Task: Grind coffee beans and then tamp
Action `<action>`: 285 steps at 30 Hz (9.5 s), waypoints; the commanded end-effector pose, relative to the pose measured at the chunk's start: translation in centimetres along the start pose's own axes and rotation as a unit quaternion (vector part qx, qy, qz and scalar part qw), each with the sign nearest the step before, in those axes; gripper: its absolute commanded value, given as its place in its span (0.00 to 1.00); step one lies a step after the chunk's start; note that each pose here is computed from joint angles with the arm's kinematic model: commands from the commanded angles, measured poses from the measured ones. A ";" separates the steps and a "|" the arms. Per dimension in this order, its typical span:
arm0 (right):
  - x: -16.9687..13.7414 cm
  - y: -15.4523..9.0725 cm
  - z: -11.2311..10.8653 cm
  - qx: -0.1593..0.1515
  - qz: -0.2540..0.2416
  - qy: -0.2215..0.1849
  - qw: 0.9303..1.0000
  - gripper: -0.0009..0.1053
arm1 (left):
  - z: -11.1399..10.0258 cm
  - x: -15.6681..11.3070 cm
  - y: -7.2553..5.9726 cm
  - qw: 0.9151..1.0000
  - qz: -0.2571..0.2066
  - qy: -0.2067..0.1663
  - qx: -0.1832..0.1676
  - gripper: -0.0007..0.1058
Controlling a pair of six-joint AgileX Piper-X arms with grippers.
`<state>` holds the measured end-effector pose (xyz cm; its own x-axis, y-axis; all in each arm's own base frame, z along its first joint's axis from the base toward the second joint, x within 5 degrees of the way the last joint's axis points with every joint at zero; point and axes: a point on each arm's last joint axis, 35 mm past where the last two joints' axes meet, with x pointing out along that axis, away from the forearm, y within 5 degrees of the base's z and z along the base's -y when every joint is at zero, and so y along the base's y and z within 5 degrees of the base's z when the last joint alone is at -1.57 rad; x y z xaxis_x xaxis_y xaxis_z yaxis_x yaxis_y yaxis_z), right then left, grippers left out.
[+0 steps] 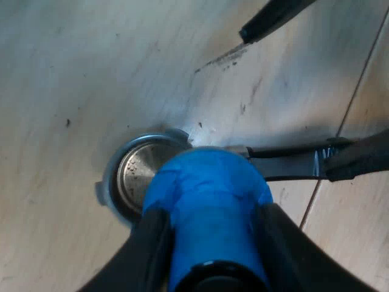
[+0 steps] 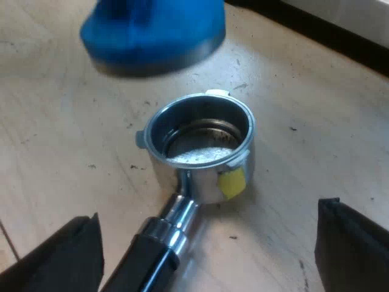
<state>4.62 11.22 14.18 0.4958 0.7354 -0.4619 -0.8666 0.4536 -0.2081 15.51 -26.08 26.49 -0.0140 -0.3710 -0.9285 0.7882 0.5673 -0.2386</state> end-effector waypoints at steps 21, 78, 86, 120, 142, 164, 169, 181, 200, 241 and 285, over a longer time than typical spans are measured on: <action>0.0 0.1 0.1 0.002 0.010 -0.009 1.000 0.69 | 1.0 3.7 1.2 0.998 0.054 0.028 -0.032 0.01; 0.0 0.1 0.1 0.012 0.007 -0.008 1.000 0.69 | -2.5 9.3 2.8 0.993 0.046 0.088 -0.067 0.01; 0.0 0.1 0.1 0.012 0.007 -0.008 1.000 0.69 | -5.2 10.8 3.4 0.989 0.043 0.122 -0.073 0.01; -0.1 -0.1 1.0 0.008 0.004 -0.045 0.999 0.69 | 0.9 3.3 1.0 0.998 0.036 -0.007 -0.046 0.01; -0.3 -0.3 2.5 0.002 -0.004 -0.109 0.994 0.69 | -2.5 -2.9 6.5 0.984 0.097 -0.038 -0.148 0.01; -0.6 -0.7 3.9 -0.029 -0.035 -0.100 0.994 0.69 | -9.1 -1.1 14.5 0.951 0.117 -0.038 -0.285 0.01; -0.4 -0.6 4.0 -0.030 -0.033 -0.092 0.995 0.69 | -9.3 -0.9 15.3 0.946 0.123 -0.059 -0.295 0.01; 0.0 -0.6 4.5 -0.025 -0.028 -0.082 0.996 0.69 | -10.0 0.0 16.3 0.940 0.131 -0.084 -0.304 0.01; 0.0 -0.6 4.5 -0.012 -0.027 -0.082 0.996 0.69 | -10.2 2.0 17.1 0.942 0.124 -0.040 -0.309 0.30; -5.4 -9.0 18.3 0.074 -0.096 0.048 0.991 0.69 | -16.5 -21.8 4.6 0.821 0.285 -0.445 -0.218 0.99; -20.0 -5.8 13.1 0.172 -0.317 0.088 0.929 0.69 | -29.5 -20.9 -6.1 0.753 0.318 -0.522 -0.243 0.99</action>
<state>1.02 0.52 35.77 0.8547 0.1851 -0.4851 -0.3156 0.9270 -0.2024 -7.55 -0.10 38.86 0.9696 -0.1347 -0.2041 0.1058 0.9836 -0.1463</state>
